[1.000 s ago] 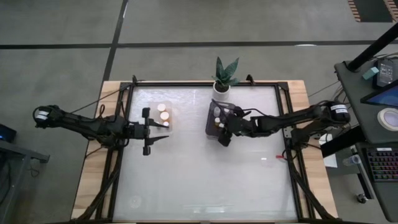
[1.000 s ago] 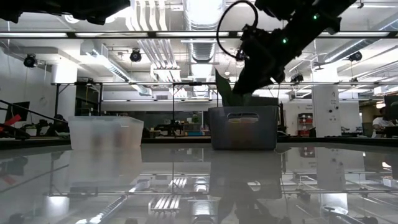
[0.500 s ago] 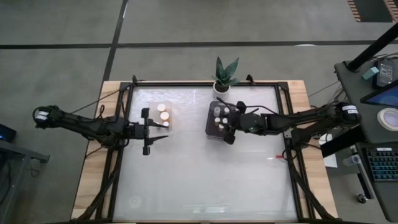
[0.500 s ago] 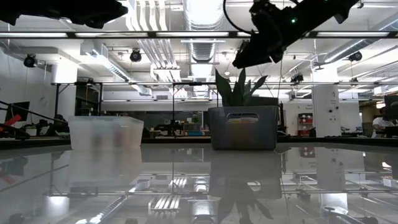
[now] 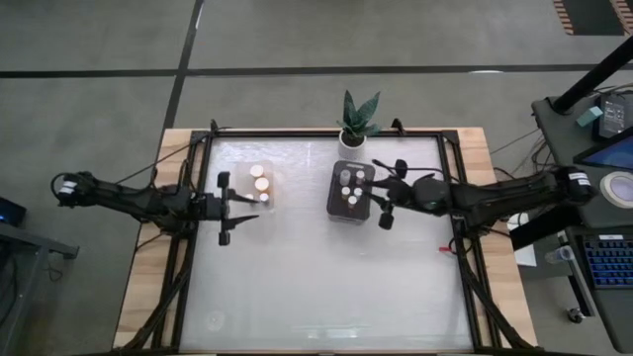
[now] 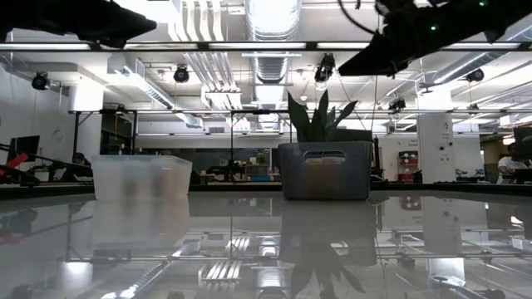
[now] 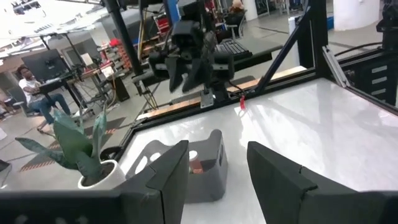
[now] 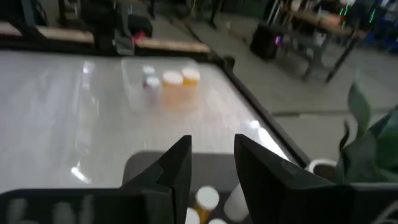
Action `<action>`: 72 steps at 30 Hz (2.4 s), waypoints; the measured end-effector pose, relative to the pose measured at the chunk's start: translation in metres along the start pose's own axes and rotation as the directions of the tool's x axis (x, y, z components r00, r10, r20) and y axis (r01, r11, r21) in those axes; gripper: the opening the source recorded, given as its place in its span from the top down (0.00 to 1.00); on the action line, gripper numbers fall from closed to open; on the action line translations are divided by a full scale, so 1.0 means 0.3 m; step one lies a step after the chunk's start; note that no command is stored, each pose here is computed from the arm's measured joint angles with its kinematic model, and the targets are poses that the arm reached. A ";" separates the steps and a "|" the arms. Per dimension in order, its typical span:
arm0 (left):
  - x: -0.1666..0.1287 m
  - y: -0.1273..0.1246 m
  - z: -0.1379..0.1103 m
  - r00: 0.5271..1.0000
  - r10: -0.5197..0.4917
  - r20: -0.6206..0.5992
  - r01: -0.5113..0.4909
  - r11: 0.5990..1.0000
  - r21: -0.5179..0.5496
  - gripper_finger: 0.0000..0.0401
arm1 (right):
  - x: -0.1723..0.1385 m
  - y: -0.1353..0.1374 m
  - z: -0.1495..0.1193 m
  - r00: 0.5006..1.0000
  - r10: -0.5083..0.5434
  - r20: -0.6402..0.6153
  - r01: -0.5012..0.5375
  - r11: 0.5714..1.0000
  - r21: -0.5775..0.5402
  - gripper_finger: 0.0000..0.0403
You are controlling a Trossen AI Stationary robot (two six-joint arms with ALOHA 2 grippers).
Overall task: Pick and place medicine bottles into bin by pill shape (circle, oval)
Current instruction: Return to Home Position
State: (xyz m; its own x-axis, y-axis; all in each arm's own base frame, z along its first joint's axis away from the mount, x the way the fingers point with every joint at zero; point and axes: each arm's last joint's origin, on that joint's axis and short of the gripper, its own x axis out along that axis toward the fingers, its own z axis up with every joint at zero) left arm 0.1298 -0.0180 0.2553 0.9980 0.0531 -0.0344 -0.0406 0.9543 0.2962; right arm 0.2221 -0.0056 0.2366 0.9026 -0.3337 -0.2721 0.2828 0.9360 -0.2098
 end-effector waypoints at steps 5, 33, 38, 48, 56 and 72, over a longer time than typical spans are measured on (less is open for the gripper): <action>-0.017 -0.012 -0.054 1.000 -0.002 -0.009 0.002 0.999 -0.034 0.63 | -0.058 -0.018 -0.040 0.995 -0.010 0.101 0.013 0.999 -0.029 0.73; -0.112 -0.027 -0.213 0.970 0.148 0.193 -0.108 0.973 -0.206 0.63 | -0.360 -0.108 -0.160 0.830 -0.019 0.557 -0.005 0.999 0.041 0.82; -0.110 -0.029 -0.218 0.972 0.147 0.183 -0.109 0.973 -0.202 0.63 | -0.388 -0.117 -0.170 0.822 -0.021 0.568 -0.014 0.998 0.057 0.84; -0.109 -0.031 -0.225 0.975 0.145 0.170 -0.110 0.974 -0.198 0.63 | -0.398 -0.118 -0.200 0.844 -0.010 0.536 -0.036 0.997 0.075 0.84; -0.109 -0.031 -0.225 0.975 0.145 0.170 -0.111 0.974 -0.198 0.63 | -0.373 -0.105 -0.235 0.867 0.003 0.499 -0.058 0.994 0.094 0.84; -0.105 -0.034 -0.232 0.977 0.141 0.158 -0.103 0.968 -0.228 0.63 | -0.325 -0.080 -0.319 0.921 0.002 0.391 -0.041 0.995 0.091 0.84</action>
State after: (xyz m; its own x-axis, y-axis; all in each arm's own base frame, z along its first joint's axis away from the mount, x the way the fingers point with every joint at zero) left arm 0.0953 -0.0088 0.1871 0.9773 0.1398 0.1593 -0.1528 0.9856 0.0724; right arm 0.0962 -0.0063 0.1784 0.9582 -0.2616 0.1161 0.2743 0.9551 -0.1119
